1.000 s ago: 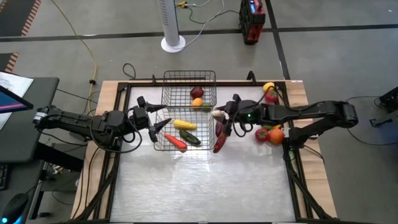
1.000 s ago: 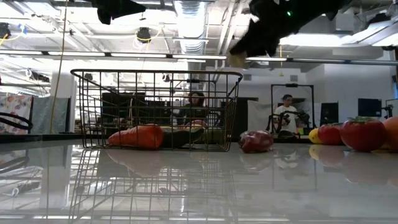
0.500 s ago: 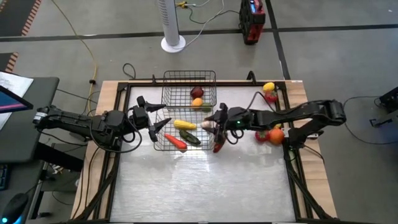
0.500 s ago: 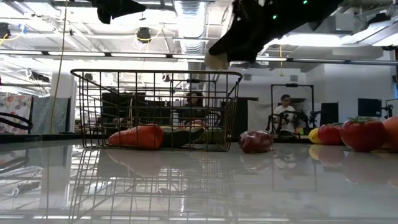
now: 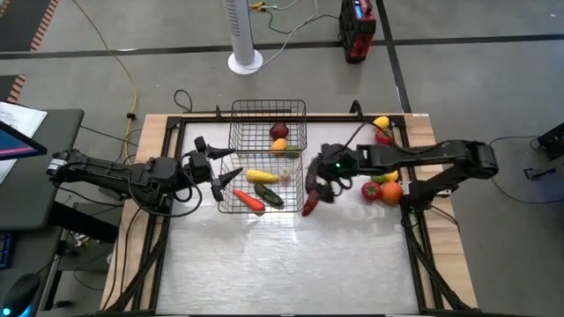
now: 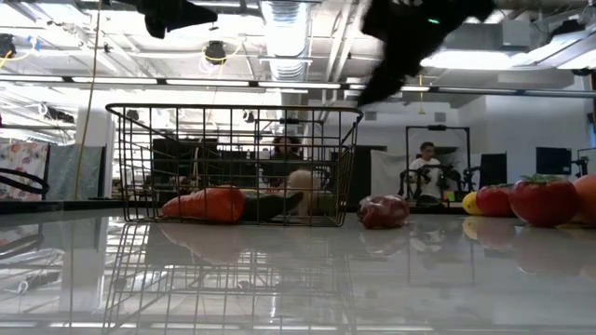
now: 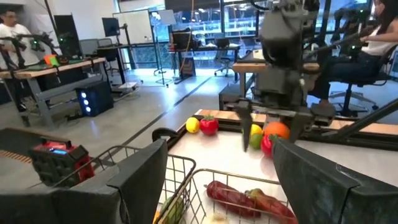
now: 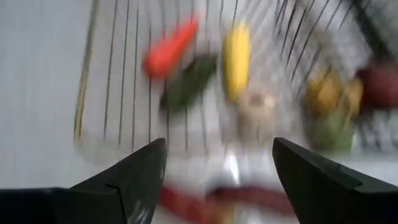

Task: Sort produce into baskets
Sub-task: Put the bottom red chili pepper into the bottom wire basket

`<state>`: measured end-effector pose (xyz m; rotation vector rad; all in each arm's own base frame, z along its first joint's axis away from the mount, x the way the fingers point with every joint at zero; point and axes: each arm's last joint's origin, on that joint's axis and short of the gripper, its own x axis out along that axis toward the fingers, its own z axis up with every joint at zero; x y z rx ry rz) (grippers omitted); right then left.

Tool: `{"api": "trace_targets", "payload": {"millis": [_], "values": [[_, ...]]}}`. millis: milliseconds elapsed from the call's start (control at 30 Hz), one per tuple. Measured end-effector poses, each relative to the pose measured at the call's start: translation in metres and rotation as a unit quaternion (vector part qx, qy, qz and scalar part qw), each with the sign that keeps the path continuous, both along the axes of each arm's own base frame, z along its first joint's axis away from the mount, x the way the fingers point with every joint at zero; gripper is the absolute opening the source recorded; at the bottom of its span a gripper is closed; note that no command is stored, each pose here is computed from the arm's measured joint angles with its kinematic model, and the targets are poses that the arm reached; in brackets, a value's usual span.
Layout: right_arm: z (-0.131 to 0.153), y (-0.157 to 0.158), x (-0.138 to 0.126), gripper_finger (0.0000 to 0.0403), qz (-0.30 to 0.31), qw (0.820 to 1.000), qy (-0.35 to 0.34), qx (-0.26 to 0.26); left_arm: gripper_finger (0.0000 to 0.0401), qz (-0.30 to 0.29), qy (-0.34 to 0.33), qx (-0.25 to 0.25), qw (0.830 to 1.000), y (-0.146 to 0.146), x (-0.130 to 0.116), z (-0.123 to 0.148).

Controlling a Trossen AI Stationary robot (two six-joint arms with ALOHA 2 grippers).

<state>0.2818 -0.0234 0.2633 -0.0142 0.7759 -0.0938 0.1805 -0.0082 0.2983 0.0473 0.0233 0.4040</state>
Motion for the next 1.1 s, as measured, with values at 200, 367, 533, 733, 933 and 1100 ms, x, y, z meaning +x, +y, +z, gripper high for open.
{"api": "trace_targets", "payload": {"millis": [200, 367, 533, 733, 933, 1100], "values": [[-0.042, 0.010, -0.031, 0.0316, 0.020, 0.998, 0.063, -0.011, 0.0279, 0.000, -0.007, -0.004, 1.000, 0.000, 0.000, 0.001], [-0.073, 0.010, -0.031, 0.0332, 0.036, 0.998, 0.045, -0.020, 0.0279, 0.000, -0.017, -0.006, 1.000, 0.000, 0.000, 0.003], [-0.091, 0.014, -0.022, 0.0372, 0.084, 0.994, 0.063, -0.032, 0.0279, 0.000, -0.015, -0.004, 1.000, 0.000, 0.000, 0.003], [-0.109, 0.018, -0.009, 0.0391, 0.143, 0.984, 0.064, -0.079, 0.0279, 0.009, -0.014, -0.001, 1.000, 0.000, 0.000, 0.003], [-0.123, 0.013, -0.002, 0.0368, 0.164, 0.978, 0.077, -0.102, 0.0279, 0.010, -0.015, -0.003, 1.000, 0.001, 0.000, 0.003], [-0.131, 0.009, -0.001, 0.0342, 0.157, 0.979, 0.091, -0.097, 0.0279, 0.010, -0.015, -0.001, 1.000, 0.001, 0.000, 0.003]]}}
